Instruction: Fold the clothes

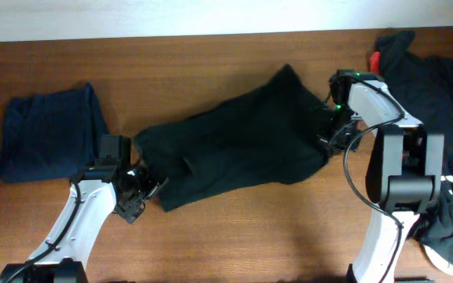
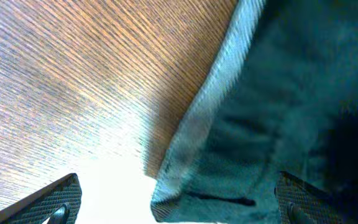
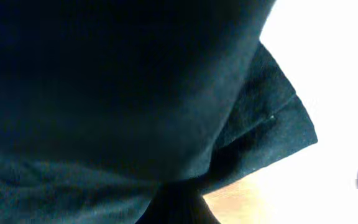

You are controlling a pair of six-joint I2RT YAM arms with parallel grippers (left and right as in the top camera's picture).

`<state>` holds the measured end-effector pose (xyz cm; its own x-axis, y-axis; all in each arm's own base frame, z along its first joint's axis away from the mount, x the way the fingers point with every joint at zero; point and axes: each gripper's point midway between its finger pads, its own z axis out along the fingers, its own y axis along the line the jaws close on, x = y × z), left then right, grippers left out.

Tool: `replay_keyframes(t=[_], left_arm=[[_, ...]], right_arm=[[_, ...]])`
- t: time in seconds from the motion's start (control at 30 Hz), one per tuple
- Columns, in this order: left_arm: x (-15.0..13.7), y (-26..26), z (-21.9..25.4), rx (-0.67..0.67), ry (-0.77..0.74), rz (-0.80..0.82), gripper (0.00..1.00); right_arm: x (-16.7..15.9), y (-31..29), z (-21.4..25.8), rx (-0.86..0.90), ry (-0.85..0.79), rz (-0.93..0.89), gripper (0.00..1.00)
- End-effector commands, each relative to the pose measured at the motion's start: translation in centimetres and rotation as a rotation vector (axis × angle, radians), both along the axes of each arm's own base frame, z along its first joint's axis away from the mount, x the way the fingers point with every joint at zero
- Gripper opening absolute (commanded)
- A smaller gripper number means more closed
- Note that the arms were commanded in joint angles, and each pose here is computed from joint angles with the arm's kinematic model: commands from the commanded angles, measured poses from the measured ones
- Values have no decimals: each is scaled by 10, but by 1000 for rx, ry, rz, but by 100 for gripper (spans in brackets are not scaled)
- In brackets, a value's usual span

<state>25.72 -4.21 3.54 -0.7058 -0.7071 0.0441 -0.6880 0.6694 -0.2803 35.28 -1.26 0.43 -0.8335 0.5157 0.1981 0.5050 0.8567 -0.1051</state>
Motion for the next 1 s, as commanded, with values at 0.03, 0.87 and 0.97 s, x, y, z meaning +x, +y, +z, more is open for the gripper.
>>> replay_keyframes(t=[0.03, 0.87, 0.97], left_arm=[[-1, 7, -3, 33, 1, -5, 99], [44, 5, 113, 114, -100, -459, 1], [46, -2, 136, 83, -166, -463, 1]], right_arm=[[-8, -21, 21, -128, -4, -58, 6], [7, 194, 80, 445, -466, 748, 4], [-21, 269, 47, 603, -447, 825, 4]])
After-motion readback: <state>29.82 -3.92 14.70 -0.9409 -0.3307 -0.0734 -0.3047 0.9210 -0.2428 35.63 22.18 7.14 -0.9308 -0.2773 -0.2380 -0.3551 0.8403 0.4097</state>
